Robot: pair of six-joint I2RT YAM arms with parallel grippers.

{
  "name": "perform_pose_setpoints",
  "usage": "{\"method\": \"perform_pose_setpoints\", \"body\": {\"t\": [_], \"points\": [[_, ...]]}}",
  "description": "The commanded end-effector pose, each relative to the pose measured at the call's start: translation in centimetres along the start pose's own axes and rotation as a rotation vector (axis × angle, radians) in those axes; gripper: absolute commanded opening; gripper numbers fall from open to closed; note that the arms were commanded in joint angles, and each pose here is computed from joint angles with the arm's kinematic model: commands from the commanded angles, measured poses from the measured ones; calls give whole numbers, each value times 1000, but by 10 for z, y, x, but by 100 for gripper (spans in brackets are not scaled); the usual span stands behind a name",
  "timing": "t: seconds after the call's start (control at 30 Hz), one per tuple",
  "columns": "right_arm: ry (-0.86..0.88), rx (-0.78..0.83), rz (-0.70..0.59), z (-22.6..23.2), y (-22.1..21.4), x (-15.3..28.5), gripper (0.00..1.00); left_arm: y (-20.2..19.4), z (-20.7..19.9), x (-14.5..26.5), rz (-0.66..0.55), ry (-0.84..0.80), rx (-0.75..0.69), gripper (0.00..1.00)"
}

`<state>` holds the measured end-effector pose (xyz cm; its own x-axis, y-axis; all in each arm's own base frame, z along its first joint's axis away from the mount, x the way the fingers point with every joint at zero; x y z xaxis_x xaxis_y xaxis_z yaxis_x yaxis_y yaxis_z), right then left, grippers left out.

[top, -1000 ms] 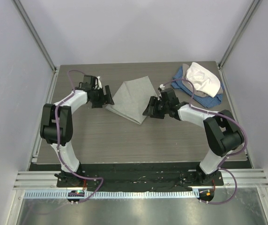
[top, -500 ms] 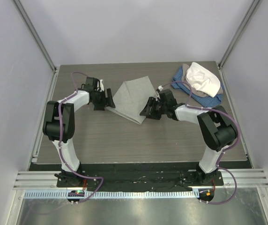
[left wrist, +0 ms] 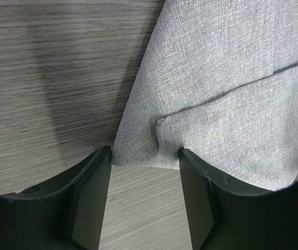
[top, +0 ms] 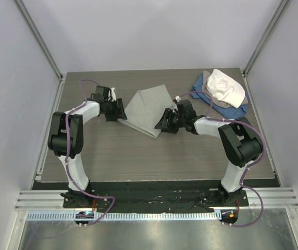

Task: Fold the napkin, place the utensils inside, and roll it up
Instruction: Roll the napkin with the utensil

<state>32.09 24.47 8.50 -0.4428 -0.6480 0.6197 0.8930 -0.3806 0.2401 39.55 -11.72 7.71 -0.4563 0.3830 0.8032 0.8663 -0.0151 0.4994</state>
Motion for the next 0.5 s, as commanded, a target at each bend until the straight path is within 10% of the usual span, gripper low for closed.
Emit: {"method": "perform_pose_setpoints", "body": {"t": [0.0, 0.47], "points": [[42, 15, -10, 6, 3, -1, 55, 3, 1, -4, -29, 0, -35, 57], [35, 96, -16, 9, 6, 5, 54, -5, 0, -11, 9, -21, -13, 14]]}}
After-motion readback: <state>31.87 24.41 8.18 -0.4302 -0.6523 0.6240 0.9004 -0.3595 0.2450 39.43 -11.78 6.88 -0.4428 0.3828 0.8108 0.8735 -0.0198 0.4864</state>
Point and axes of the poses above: each gripper's point midway between its finger pads, its own x axis back along the fingers, its own z axis along the line the jaws close on, y = z × x, the point moved 5 cm from there along x, back along the fingers, and after that the axes turned 10 degrees about -x, right-handed, at the moved point
